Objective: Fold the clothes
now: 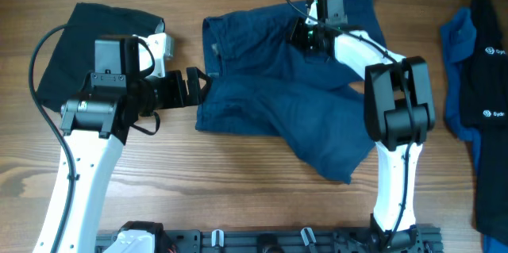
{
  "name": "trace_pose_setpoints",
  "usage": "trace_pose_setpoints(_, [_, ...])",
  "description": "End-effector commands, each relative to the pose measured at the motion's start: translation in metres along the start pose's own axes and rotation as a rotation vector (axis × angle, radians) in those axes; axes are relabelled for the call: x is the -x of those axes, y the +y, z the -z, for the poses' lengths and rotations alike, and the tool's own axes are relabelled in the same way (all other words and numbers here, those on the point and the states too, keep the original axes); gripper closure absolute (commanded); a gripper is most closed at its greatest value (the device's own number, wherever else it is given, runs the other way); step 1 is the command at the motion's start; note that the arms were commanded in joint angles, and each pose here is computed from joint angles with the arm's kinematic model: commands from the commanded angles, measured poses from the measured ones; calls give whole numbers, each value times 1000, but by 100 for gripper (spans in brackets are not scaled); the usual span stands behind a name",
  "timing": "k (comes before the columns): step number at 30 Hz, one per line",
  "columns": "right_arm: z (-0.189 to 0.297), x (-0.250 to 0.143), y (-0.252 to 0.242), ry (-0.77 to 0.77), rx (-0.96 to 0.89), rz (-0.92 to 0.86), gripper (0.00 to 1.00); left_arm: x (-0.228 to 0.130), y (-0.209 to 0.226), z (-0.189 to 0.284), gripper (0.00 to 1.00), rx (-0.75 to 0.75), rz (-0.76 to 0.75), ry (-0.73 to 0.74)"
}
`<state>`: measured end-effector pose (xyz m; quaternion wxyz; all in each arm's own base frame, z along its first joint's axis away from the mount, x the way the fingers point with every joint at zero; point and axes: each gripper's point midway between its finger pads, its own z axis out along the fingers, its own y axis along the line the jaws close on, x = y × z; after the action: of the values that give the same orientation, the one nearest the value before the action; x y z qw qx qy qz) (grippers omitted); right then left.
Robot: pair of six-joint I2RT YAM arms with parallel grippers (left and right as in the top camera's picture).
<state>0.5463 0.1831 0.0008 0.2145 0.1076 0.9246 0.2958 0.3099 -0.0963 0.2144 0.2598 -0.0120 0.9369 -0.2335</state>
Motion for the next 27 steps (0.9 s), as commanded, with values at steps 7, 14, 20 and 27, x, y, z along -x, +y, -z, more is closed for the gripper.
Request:
trace_pose_setpoints(7, [112,56,86,-43,230,395,55,3,-6,3,0,-21,-27,-11])
trace_pose_setpoints(14, [327,50,150,-310,21,586,44,5,-11,13,2,-30,-40,-41])
trace_pose_setpoints(20, [428,-13,120,-337,-210,430,38,7,-30,53,0,-67,-95,-164])
trace_pose_setpoints(27, [384,-120,43,56,-326,133,36,-1,-23,52,0,-31,-129,-132])
